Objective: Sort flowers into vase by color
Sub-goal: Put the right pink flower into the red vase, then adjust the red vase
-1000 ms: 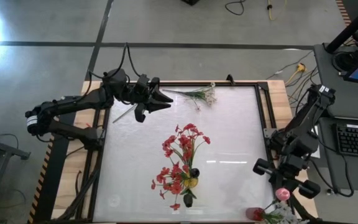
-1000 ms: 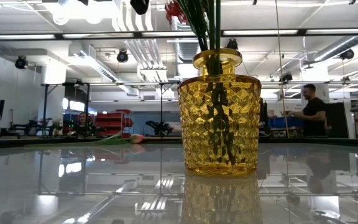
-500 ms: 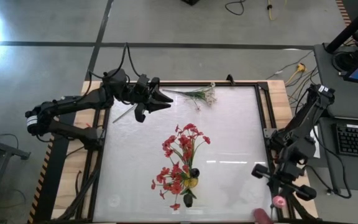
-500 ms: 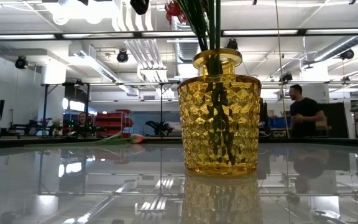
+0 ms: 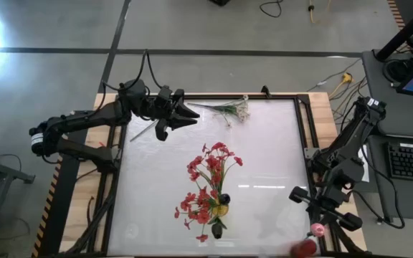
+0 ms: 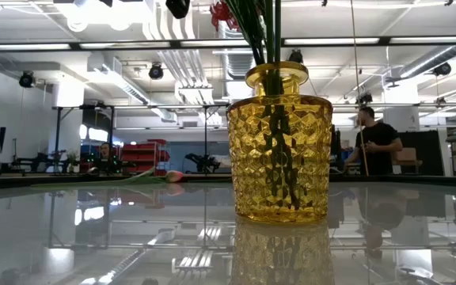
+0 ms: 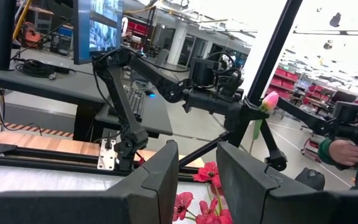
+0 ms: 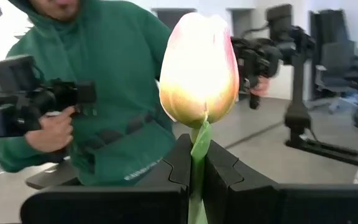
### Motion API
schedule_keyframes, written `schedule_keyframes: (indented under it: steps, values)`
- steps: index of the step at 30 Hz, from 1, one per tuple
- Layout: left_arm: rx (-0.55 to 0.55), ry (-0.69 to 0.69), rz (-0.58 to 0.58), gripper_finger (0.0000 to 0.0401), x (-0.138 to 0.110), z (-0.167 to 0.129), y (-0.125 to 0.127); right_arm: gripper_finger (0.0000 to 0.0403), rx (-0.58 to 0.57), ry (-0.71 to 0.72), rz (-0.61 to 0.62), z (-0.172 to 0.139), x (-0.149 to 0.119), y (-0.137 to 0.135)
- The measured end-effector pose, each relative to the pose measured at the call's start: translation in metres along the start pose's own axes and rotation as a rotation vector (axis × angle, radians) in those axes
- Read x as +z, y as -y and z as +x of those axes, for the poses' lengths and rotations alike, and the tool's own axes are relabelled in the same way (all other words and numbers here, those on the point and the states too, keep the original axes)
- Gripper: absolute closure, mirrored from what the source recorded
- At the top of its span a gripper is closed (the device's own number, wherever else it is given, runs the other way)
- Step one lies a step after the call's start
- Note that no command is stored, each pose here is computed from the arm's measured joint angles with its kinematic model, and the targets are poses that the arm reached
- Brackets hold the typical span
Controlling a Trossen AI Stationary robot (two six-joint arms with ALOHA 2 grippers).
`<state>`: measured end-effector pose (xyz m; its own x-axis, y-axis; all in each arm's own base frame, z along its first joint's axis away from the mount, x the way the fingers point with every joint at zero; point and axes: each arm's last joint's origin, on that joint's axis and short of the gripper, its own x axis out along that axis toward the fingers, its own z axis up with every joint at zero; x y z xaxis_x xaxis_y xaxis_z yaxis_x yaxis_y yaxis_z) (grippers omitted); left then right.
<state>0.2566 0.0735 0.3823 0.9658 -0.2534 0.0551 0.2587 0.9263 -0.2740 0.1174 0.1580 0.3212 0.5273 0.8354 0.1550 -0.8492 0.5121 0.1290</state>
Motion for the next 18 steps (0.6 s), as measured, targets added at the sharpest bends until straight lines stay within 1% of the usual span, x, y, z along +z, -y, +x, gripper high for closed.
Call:
schedule_keyframes:
  steps: [5,12,18]
  values:
    - [0.000,0.000,0.000,0.0302,0.000,0.000,0.000,0.0390,-0.082,-0.038,0.017,-0.008,0.000,0.002]
    - [0.000,0.000,-0.001,0.0302,0.000,0.000,0.000,0.0390,-0.095,-0.008,0.012,-0.015,0.006,0.001]
    - [0.000,0.001,-0.020,0.0302,0.000,0.000,0.000,0.0390,-0.189,0.013,0.012,-0.017,0.008,0.003]
